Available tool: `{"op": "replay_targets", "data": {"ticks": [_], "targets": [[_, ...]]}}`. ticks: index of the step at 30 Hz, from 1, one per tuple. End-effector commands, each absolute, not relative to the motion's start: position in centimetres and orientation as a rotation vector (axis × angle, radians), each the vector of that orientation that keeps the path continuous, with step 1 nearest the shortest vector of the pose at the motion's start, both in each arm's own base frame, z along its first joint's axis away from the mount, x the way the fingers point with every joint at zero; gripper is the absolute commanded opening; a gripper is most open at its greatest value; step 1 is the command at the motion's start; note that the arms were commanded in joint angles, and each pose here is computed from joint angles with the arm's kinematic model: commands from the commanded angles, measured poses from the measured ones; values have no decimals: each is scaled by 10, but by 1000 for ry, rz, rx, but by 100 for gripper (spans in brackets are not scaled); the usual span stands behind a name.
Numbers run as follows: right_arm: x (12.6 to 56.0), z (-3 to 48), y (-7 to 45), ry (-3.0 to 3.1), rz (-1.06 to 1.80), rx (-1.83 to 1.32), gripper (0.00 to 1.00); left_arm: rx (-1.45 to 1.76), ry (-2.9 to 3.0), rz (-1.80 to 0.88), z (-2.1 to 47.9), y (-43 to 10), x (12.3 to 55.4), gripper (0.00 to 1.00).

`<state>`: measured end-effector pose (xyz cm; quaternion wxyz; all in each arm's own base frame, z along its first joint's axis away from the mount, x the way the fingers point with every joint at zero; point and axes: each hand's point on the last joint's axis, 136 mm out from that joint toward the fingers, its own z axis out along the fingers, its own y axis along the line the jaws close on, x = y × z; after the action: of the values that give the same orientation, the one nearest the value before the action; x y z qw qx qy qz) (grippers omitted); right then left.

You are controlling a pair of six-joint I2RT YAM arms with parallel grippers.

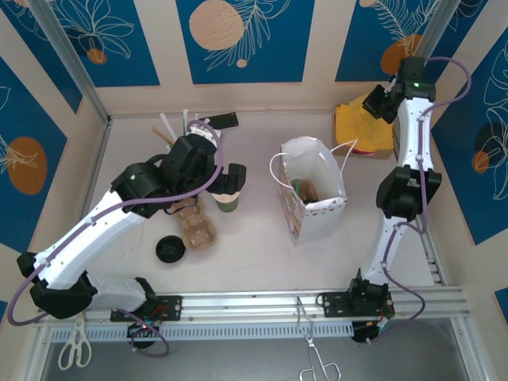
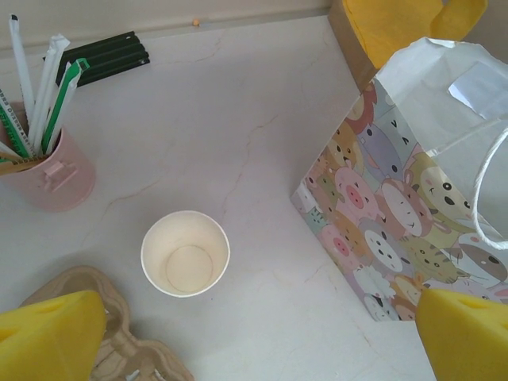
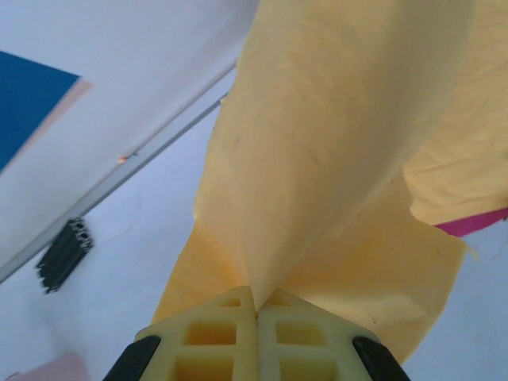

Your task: Pack the takeout coffee

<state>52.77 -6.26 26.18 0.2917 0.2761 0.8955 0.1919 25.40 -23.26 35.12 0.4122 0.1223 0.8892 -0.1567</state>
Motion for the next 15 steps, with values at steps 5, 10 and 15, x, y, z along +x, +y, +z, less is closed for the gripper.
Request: {"op": "replay_targets", "data": {"ticks": [5,10,15], "targets": [[468,348,-20,2267,649,639,0,331,2174,-466,364,-236,257,100],[430,384,-1,2208,682,574,0,352,2166,-512,366,-244,257,100],[397,414,20,2162,752,493,0,359,2168,-546,366,-249,256,100]]}}
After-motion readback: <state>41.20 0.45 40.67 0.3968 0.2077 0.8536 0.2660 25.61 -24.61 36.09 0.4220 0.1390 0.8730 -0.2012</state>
